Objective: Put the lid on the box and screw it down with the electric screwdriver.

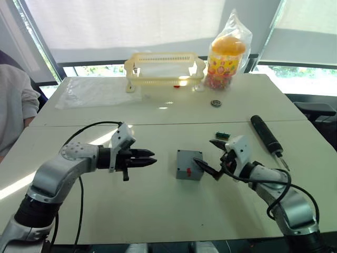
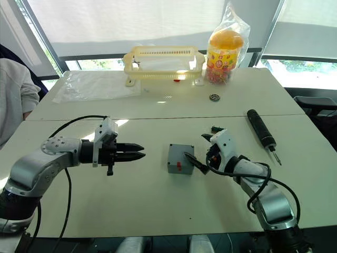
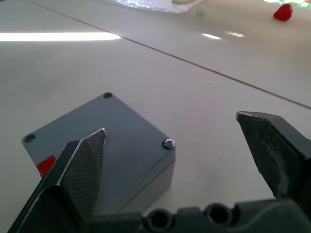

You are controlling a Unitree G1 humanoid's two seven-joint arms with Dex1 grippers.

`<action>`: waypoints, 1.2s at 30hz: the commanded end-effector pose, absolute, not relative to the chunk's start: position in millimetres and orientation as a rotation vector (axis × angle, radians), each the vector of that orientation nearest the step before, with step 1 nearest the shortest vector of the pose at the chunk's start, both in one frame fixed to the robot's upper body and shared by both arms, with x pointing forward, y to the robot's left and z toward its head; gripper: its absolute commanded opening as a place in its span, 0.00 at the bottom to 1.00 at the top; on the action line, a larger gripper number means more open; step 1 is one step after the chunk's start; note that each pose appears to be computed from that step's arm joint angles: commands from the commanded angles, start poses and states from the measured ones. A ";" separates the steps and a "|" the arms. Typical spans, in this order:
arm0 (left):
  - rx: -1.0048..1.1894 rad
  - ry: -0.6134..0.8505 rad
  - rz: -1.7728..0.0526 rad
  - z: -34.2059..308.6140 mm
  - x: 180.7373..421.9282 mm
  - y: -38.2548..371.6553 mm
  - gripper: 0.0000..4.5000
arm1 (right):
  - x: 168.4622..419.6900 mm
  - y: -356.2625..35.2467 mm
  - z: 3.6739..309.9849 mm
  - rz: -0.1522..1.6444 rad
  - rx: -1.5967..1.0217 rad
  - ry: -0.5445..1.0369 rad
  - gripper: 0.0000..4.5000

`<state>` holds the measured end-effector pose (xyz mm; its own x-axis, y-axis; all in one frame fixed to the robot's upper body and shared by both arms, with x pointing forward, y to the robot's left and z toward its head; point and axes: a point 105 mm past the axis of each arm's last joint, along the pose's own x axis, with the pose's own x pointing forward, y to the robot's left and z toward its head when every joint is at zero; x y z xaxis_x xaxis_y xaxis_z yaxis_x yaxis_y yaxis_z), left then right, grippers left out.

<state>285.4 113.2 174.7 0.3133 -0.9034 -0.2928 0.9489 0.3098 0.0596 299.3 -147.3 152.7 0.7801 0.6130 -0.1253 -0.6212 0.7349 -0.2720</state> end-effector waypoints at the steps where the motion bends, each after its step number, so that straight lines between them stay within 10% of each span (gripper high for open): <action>1: 0.252 0.153 -1.289 190.4 285.2 106.5 0.25 | 294.6 -165.7 202.0 0.628 -0.289 -0.064 0.99; 8: 0.271 0.053 -1.355 212.6 291.5 88.7 0.25 | 316.0 -258.0 248.2 0.406 -0.273 0.193 0.99; 13: 0.237 -0.004 -1.380 213.4 290.4 71.6 0.25 | 320.9 -318.8 226.7 0.291 -0.214 0.598 0.99; 36: 0.142 -0.001 -1.195 194.9 276.7 79.8 0.25 | 370.8 -360.5 160.5 0.110 -0.244 0.931 0.99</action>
<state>279.5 78.7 183.3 0.3594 -0.9272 -0.1057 0.9328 0.3536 0.0694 365.7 -358.9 147.0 0.5561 0.0015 -0.8311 -0.2010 0.9705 -0.1328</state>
